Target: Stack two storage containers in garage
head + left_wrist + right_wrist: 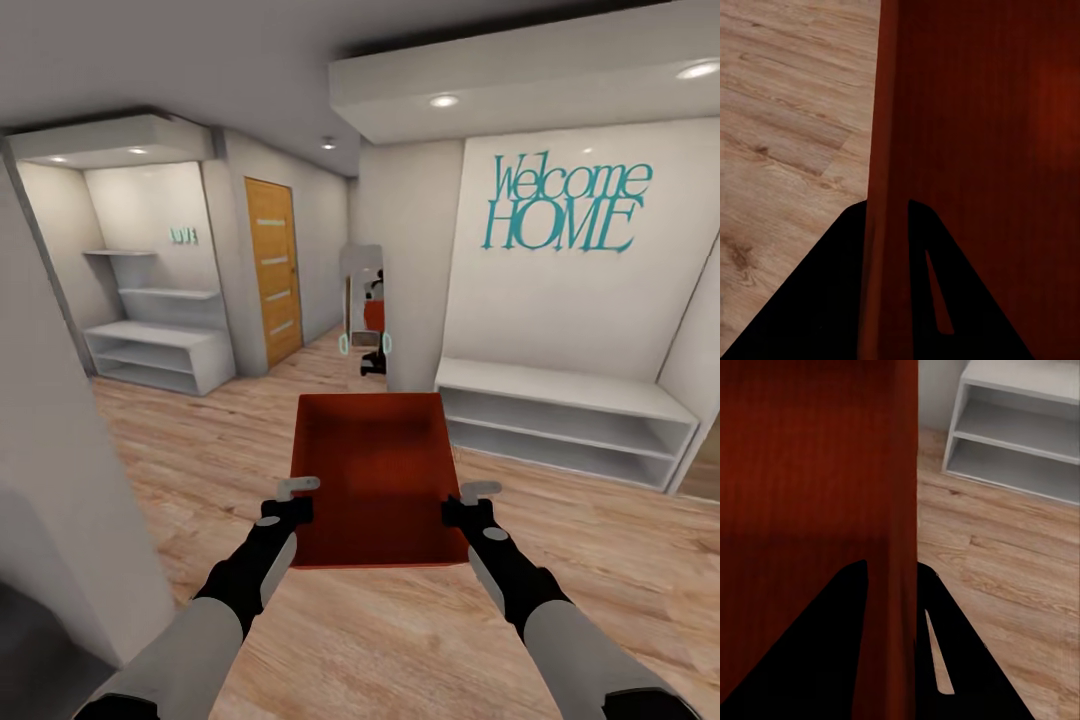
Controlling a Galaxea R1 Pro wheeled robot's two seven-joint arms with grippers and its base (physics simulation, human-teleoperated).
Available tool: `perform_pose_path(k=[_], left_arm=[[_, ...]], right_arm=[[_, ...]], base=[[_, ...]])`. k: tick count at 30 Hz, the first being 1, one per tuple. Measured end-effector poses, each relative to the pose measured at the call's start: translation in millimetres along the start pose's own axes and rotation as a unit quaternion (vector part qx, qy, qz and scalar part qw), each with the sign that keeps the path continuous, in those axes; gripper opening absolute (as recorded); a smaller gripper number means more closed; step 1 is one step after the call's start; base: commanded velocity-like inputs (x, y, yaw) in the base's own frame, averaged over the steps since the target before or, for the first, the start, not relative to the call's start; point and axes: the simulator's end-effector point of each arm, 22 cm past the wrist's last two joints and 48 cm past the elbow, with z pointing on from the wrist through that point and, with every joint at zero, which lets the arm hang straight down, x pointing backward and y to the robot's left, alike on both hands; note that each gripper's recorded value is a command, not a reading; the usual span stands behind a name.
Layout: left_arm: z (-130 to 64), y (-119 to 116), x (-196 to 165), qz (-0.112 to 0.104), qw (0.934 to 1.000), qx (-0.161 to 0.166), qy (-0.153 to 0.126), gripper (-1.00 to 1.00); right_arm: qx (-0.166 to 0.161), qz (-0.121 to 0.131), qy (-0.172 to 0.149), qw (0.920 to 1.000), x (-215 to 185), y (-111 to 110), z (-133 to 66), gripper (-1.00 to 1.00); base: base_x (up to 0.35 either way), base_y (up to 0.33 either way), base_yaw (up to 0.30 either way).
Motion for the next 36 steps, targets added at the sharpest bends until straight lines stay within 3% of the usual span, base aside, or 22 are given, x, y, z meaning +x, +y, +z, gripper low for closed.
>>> perform_pose_path(k=[7,36], left_arm=[[-0.1,-0.4,-0.2,0.001,1.0,0.0,0.0,-1.0],[-0.1,-0.6,-0.3,0.002,1.0,0.0,-0.001,-1.0]], right_arm=[[0.0,0.0,0.0,1.0,0.6,-0.3,0.0,-1.0],[0.001,0.002,0.0,1.0,1.5,-0.5,0.0,-1.0]], base=[[0.322,0.0,0.168],[0.322,0.0,0.003]])
